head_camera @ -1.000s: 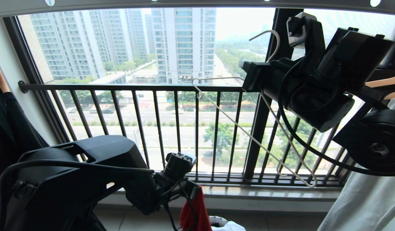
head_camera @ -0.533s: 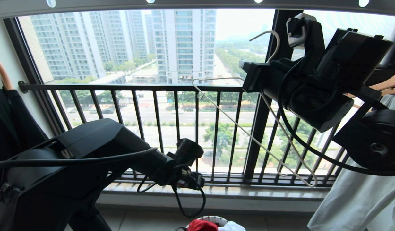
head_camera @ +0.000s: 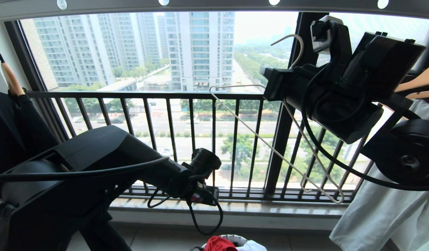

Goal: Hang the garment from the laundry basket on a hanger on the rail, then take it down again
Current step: Put clothes in the basket, then hang the clothes rack on the clothesline

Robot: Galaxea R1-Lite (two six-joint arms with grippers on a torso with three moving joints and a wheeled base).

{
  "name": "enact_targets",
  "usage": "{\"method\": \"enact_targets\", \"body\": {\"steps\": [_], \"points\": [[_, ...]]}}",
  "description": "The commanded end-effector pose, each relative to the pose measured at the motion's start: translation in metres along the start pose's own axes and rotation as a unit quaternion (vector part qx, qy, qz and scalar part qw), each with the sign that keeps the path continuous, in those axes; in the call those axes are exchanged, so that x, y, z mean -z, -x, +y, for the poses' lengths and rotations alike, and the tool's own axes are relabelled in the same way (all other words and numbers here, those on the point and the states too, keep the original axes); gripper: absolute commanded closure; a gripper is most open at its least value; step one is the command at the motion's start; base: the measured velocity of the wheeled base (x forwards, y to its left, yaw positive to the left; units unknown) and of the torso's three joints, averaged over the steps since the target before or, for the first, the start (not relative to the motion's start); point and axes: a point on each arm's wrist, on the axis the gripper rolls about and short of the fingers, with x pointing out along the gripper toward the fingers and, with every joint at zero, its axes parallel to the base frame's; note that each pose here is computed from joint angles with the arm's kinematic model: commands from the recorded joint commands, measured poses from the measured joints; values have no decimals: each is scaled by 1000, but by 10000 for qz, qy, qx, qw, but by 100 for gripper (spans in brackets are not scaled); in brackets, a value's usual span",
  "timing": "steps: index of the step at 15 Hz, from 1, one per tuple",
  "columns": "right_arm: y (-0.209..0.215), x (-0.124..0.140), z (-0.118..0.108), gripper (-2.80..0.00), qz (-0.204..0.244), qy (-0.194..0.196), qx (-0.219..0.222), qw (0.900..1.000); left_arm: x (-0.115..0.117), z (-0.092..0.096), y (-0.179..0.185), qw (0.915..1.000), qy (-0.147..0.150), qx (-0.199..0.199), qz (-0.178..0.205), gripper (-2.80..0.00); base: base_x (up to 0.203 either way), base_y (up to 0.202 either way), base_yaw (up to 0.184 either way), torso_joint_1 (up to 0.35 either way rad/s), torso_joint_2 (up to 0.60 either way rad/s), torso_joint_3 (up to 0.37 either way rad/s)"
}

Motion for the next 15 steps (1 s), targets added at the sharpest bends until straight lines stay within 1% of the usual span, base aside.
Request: {"method": "enact_targets", "body": {"steps": [1,3,5,7,10,12,14,15], "points": [[0,4,0,0,41,5,2,10000,-6,0,16,9999,26,44,-150,0,0,0,0,0,0,0],[1,6,0,0,72,10,-7,10000,-16,1,44,9990,53,137,-418,0,0,0,0,0,0,0],[1,7,0,0,101,30,-1,9999,-25,3,80,9979,74,207,-616,0,0,0,0,0,0,0],[2,10,-1,0,148,147,-4,9998,-32,6,118,9958,106,294,-866,0,0,0,0,0,0,0],[14,0,7,0,64,125,-148,9998,-36,12,168,9922,107,397,-1177,0,0,0,0,0,0,0],[20,-1,14,0,78,96,-257,9996,-37,16,197,9879,141,491,-1461,0,0,0,0,0,0,0],[23,-2,18,0,68,132,-307,9994,-38,20,225,9818,190,600,-1792,0,0,0,0,0,0,0],[25,-7,18,0,-56,106,-254,9996,-38,22,236,9787,221,674,-1925,0,0,0,0,0,0,0]]}}
